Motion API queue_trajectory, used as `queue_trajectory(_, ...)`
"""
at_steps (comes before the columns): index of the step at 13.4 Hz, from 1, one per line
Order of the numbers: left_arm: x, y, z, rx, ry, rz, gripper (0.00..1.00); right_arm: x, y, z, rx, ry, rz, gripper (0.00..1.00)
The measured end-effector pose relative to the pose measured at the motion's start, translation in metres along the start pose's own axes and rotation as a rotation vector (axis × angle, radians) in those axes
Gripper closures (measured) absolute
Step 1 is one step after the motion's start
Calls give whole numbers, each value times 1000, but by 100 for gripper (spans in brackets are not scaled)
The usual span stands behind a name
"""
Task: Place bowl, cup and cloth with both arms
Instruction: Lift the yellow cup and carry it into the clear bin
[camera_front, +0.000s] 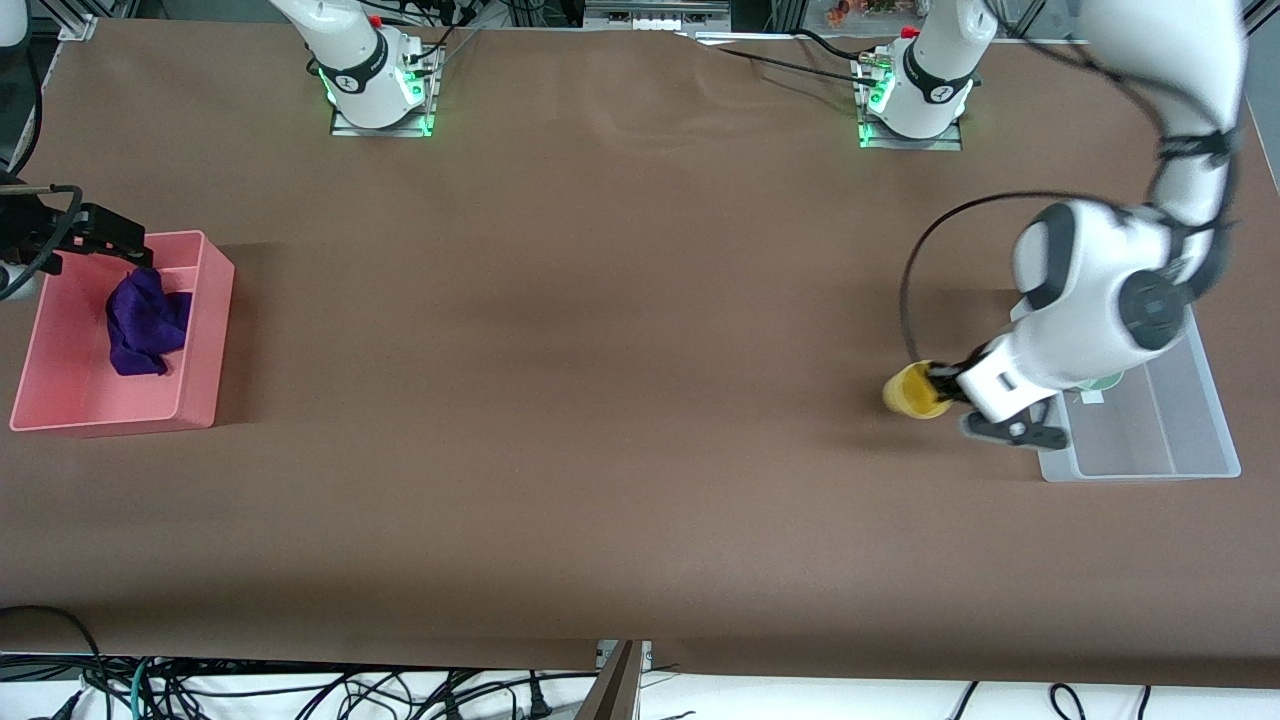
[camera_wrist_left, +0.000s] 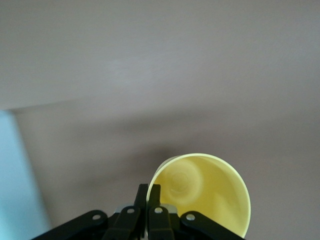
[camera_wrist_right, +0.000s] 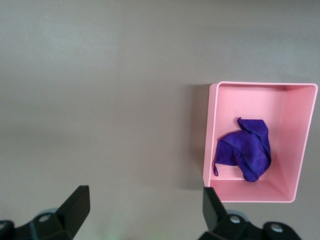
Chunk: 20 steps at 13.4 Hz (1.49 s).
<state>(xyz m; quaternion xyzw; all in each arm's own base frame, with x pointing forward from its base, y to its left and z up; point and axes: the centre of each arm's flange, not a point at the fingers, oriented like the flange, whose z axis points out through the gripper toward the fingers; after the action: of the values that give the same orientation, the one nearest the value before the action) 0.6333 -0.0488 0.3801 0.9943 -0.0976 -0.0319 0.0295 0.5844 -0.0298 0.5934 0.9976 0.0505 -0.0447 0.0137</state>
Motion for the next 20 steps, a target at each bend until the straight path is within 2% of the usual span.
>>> queue_trajectory(3, -26, -79, -34, 19, 3, 176, 97, 0, 0, 0, 0, 0, -1, 0)
queue_trajectory(7, -67, -191, -27, 38, -29, 393, 97, 0, 0, 0, 0, -1, 1, 0)
queue_trajectory(9, -80, -227, -19, 94, -53, 459, 97, 0, 1, 0, -1, -1, 3, 0)
queue_trajectory(11, -87, -253, 8, 124, -55, 502, 97, 0, 2, 0, -1, -1, 4, 0)
queue_trajectory(13, -100, -269, 55, 111, -79, 494, 97, 0, 2, 0, -1, -1, 4, 0)
queue_trajectory(15, -108, -276, 89, 123, -74, 486, 97, 0, 2, 0, -1, -1, 4, 0)
queue_trajectory(16, -110, -276, 94, 123, -71, 482, 91, 0, 2, 0, -1, -1, 4, 0)
queue_trajectory(20, -103, -264, 86, 103, -44, 472, 49, 0, 2, 0, -1, -1, 4, 0)
